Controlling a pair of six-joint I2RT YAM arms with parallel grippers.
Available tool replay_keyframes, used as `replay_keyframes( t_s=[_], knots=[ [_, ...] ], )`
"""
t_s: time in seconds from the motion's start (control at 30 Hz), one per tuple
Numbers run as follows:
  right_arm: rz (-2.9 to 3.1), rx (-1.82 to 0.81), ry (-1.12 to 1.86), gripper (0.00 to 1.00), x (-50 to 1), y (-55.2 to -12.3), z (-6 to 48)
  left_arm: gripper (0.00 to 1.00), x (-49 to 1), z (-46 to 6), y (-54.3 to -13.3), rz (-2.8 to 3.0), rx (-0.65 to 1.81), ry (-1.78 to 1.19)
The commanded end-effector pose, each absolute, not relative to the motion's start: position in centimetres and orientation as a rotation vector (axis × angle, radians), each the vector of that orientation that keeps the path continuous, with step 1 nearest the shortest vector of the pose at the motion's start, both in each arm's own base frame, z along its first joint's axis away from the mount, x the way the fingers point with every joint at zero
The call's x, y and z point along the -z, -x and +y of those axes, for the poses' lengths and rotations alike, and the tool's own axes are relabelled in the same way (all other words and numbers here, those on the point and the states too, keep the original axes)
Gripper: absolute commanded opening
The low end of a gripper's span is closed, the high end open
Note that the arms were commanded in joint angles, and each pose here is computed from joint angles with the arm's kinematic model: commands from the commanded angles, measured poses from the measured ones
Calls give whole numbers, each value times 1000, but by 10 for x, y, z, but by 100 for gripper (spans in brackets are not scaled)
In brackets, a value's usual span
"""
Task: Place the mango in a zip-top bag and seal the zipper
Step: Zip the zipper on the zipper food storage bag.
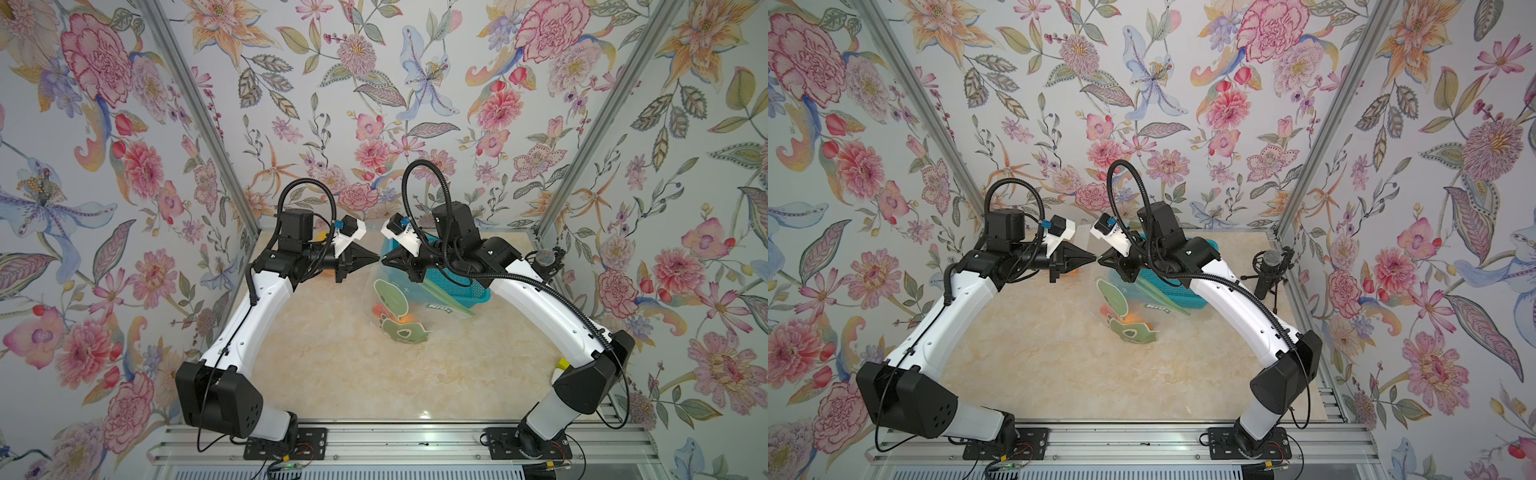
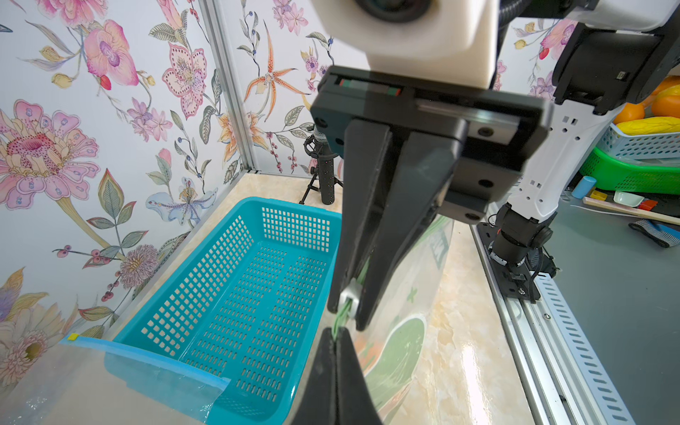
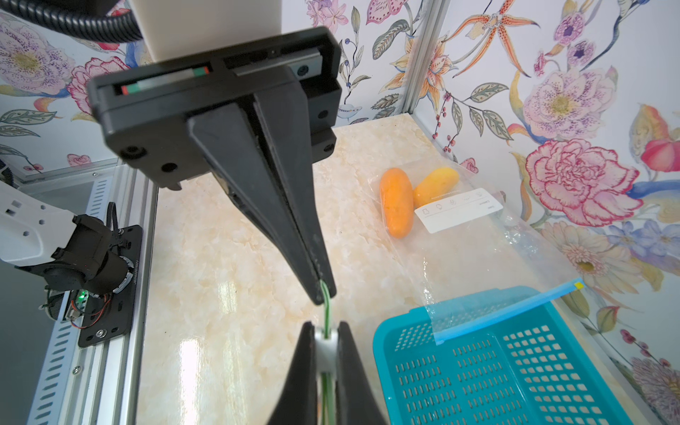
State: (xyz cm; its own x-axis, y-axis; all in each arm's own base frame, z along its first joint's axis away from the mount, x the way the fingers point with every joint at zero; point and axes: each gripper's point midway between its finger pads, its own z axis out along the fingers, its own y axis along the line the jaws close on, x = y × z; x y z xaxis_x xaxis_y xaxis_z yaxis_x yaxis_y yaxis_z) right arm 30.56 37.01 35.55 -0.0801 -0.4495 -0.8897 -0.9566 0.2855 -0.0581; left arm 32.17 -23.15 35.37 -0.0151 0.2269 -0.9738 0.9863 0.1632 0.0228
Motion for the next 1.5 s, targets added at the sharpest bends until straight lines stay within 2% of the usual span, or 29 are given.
replay_keyframes(
  t_s=[0.0,0.27,0.4,0.7,0.97,1.2,1.47],
  knots=[
    [1666,-718,1305,0,-359,-303,363,0,-371,-227,-329,1460,862,-1167],
    [1690,-682,1273,0,-356,-305,340,0,-395,-193,-351,1525,604,-897],
    [1704,-666,1261,0,-353,-301,328,0,-394,-176,-361,1568,557,-800],
    [1789,-593,1146,0,-338,-305,262,0,-388,-118,-391,1661,451,-447],
    [1856,-551,1030,0,-330,-310,224,0,-384,-99,-393,1679,429,-344],
    [1852,-610,1003,0,-338,-310,233,0,-387,-91,-388,1692,401,-297],
    [1884,-724,983,0,-350,-292,287,0,-402,-42,-364,1735,219,-15]
  ],
)
